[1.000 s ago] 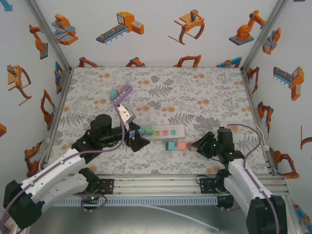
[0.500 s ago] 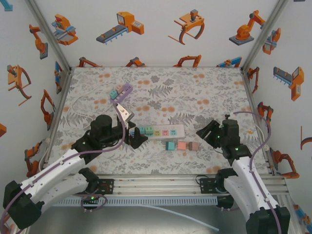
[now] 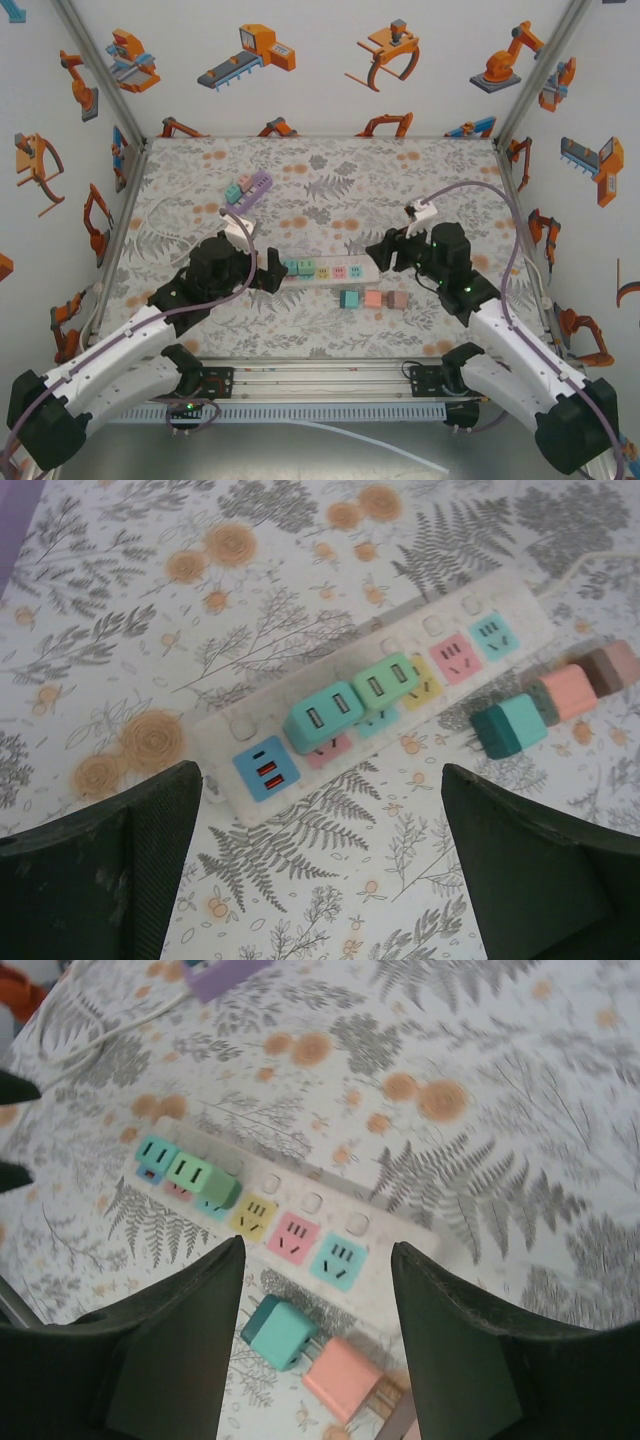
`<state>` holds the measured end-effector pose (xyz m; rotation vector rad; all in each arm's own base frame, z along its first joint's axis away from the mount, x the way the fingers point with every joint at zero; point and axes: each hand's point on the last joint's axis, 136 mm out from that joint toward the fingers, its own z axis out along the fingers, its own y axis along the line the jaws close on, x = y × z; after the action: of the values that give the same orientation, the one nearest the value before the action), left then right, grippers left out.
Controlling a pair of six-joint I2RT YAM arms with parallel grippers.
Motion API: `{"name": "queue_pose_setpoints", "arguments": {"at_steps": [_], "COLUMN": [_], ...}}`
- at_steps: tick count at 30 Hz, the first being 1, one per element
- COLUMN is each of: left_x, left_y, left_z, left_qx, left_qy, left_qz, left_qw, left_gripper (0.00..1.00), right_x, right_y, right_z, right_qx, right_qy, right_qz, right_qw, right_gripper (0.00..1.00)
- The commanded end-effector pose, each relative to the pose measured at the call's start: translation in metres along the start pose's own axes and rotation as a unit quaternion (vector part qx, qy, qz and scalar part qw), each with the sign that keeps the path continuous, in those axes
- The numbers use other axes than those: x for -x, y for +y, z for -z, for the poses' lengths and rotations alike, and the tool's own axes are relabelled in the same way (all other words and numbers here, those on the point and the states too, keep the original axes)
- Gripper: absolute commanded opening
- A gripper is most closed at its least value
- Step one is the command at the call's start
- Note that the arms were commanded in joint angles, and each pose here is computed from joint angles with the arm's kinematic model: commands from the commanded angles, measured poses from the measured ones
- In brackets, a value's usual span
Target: Pull the plug off the socket
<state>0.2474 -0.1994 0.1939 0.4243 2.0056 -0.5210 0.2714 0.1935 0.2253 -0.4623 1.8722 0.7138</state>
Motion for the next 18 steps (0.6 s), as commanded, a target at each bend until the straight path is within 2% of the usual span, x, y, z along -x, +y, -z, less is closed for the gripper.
{"name": "queue_pose_setpoints", "arguments": {"at_steps": [1, 5, 8, 18], "left_x": [-0.014, -0.025, -0.033, -0.059], "left_y": [0.028, 0.049, 0.061, 0.081], "left_z": [-0.004, -0.007, -0.008, -0.022], "left_qx": [0.066, 0.098, 0.113, 0.153], "left_qy": [0.019, 0.038, 0.047, 0.100], "left_qz": [0.045, 0.090, 0.124, 0.172], "left_qw": [0.997, 0.990, 0.985, 0.968], "left_gripper": [0.97, 0.97, 0.97, 0.97], "right_x": [0.037, 0.026, 0.009, -0.048], "right_y": [0.045, 0.082, 0.096, 0.128], "right_z": [-0.006, -0.020, -0.034, -0.079], "right_qx": [0.083, 0.167, 0.209, 0.333], "right_qy": [-0.066, -0.046, -0.012, 0.090], "right_qz": [0.158, 0.252, 0.294, 0.338], "right_qw": [0.982, 0.952, 0.932, 0.876], "right_gripper": [0.57, 0.57, 0.58, 0.58]}}
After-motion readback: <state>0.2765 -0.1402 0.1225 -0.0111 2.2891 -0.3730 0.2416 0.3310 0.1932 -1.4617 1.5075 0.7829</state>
